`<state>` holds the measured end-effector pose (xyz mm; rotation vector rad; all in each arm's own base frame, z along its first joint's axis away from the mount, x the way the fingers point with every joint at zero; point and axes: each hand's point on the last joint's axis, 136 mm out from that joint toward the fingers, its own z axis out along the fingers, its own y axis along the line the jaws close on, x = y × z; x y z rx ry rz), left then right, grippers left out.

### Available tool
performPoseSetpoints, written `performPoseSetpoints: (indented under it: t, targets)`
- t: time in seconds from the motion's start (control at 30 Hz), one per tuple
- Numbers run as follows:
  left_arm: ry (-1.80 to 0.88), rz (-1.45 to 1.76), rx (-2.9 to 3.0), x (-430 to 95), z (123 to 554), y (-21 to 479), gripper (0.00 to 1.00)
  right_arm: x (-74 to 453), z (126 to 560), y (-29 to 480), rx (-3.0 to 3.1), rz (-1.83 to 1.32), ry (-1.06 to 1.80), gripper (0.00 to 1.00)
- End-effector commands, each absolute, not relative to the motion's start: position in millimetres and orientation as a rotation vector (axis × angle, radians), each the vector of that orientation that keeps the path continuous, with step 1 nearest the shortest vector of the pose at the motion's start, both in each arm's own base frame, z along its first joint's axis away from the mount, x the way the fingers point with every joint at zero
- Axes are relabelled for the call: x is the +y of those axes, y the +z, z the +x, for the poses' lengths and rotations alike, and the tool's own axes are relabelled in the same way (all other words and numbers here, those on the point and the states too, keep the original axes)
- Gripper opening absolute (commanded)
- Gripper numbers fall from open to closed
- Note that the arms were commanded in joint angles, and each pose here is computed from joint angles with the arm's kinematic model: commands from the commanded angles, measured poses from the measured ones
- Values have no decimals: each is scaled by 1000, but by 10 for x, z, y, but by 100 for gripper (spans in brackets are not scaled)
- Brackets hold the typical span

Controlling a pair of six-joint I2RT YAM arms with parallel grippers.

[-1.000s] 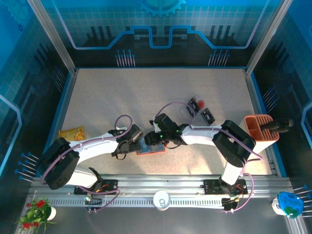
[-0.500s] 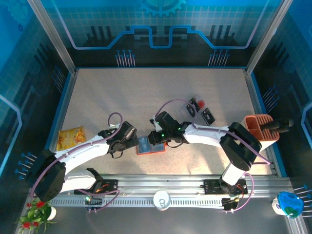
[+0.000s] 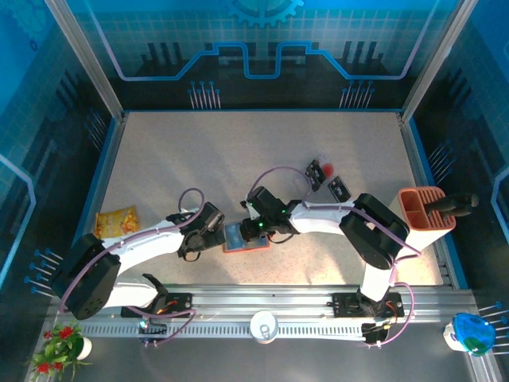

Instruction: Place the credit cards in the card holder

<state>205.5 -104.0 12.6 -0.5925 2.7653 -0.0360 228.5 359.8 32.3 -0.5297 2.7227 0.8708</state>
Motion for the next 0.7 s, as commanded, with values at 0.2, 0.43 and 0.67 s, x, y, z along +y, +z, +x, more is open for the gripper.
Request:
performPoseSetpoints:
  t: [0.2, 0.43, 0.67]
  targets:
    - [-38, -568, 2833, -1084, 1998, -87, 99, 3760, 2143, 219, 2748, -579, 883, 1]
    - [-34, -573, 2843, -1074, 1970, -158, 99, 3827, 2101, 203, 2761, -578, 917, 1]
    - [-37, -575, 2846, -1075, 1956, -192, 99, 3920, 2050, 213, 2774, -577, 984, 0]
